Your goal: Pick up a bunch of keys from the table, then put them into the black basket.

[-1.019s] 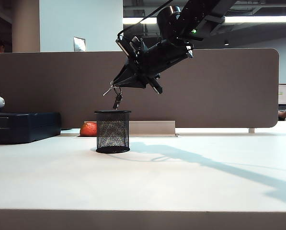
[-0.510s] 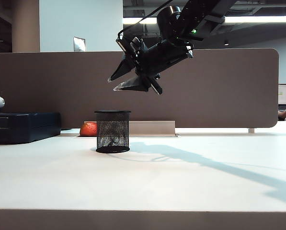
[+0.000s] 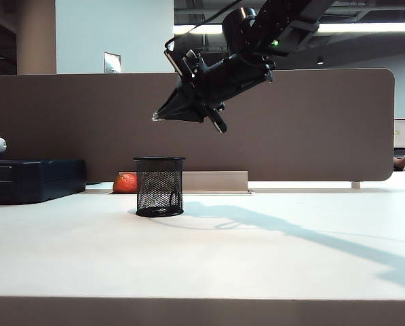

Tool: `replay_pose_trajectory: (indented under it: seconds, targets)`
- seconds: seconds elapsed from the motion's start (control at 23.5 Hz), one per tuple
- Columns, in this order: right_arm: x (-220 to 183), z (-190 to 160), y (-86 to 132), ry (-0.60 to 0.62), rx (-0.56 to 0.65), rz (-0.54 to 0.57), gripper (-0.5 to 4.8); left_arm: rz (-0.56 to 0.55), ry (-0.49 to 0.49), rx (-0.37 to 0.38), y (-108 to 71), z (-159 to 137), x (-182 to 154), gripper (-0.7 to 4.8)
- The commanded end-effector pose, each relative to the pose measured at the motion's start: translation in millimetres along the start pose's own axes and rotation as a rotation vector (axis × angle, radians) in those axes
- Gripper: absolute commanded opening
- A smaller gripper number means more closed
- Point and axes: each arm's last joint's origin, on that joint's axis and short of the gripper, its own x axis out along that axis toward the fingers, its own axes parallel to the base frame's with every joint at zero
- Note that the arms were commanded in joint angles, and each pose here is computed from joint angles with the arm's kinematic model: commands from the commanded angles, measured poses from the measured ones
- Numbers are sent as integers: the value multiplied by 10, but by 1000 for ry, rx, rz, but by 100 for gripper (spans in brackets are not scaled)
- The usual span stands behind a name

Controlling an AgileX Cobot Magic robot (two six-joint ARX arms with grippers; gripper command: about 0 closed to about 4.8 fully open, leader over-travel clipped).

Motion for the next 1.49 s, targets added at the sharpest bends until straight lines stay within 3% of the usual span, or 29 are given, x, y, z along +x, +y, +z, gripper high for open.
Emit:
replay_pose_trajectory:
  seconds: [0.04,0.34,0.47,0.85,1.23,1.49]
  targets:
    - [-91,99,143,-41,-52,14,-9,0,-11,6,-2,20,-3,30]
    - [-395,201,370,-68,-214,-198,-9,0,-10,6,-3,20,-3,30]
    - [-637,216,480,-29,-274,-362,-9,0,-10,5,-2,19,-3,30]
    - [-1294,311,742,-34,-305,-662,-9,6,21,-7,1,-13,-3,30]
    - [-2372,543,934,-240,-299,-832,-9,81,14,-6,22,-11,-5,25]
    - [-2922,392,899,-364,-265,-935,-9,103,12,-5,28,-11,-6,25]
